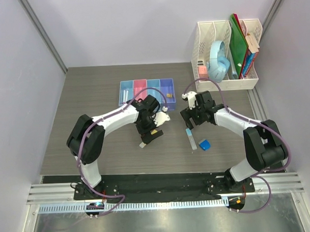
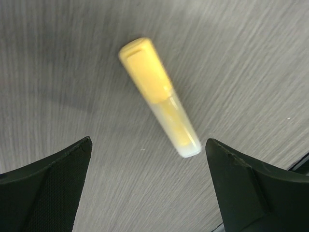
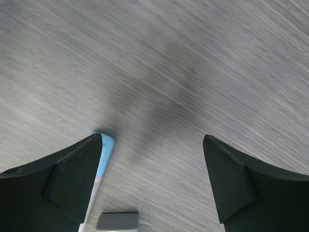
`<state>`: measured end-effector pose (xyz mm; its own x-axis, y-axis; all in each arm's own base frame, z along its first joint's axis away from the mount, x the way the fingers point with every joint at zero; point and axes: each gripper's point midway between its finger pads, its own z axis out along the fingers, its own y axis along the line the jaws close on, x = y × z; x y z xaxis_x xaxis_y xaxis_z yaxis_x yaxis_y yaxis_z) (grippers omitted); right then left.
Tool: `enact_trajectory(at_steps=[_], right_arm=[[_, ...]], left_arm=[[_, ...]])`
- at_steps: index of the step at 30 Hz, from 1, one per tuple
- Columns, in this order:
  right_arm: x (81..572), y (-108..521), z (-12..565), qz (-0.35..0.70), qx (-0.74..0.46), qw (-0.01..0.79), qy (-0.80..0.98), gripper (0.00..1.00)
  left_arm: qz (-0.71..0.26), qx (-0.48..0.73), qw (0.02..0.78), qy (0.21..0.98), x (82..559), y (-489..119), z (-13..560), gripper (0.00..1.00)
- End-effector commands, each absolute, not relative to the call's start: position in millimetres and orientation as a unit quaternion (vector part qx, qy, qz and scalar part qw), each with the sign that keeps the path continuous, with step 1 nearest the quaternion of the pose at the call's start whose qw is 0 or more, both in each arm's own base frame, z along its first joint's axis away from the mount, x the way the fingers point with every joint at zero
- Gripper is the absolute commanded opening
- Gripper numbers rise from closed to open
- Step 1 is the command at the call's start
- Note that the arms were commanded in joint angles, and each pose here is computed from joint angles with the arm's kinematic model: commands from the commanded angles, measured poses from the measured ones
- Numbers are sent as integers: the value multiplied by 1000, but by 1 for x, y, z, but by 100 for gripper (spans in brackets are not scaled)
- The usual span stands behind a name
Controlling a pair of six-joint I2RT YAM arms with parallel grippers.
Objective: Sort the stationery into containers
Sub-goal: Pick up the stationery from the center of the board.
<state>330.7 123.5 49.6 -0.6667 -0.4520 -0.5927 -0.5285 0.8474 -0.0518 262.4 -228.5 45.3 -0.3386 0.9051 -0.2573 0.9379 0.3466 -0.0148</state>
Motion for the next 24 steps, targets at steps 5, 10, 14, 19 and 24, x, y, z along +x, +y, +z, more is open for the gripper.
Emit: enact_trajectory(at_steps=[5,10,14,19,24], right_arm=[[319,147,50,82,-310,296,900,89],[308,148,34,88,-324,255,907,88],[301,146,22,91,-332,228,911,85],[297,145,14,90,-338,212,912,78],[295,143,13,87,-341,204,913,65]], left_arm=[[-104,563,99,814,241,-248,48,100],[-101,566,85,814,234,-247,42,100],[-102,565,72,815,230,-246,36,100],[-100,566,55,816,227,-248,22,100],[-98,564,37,819,224,-247,10,100]])
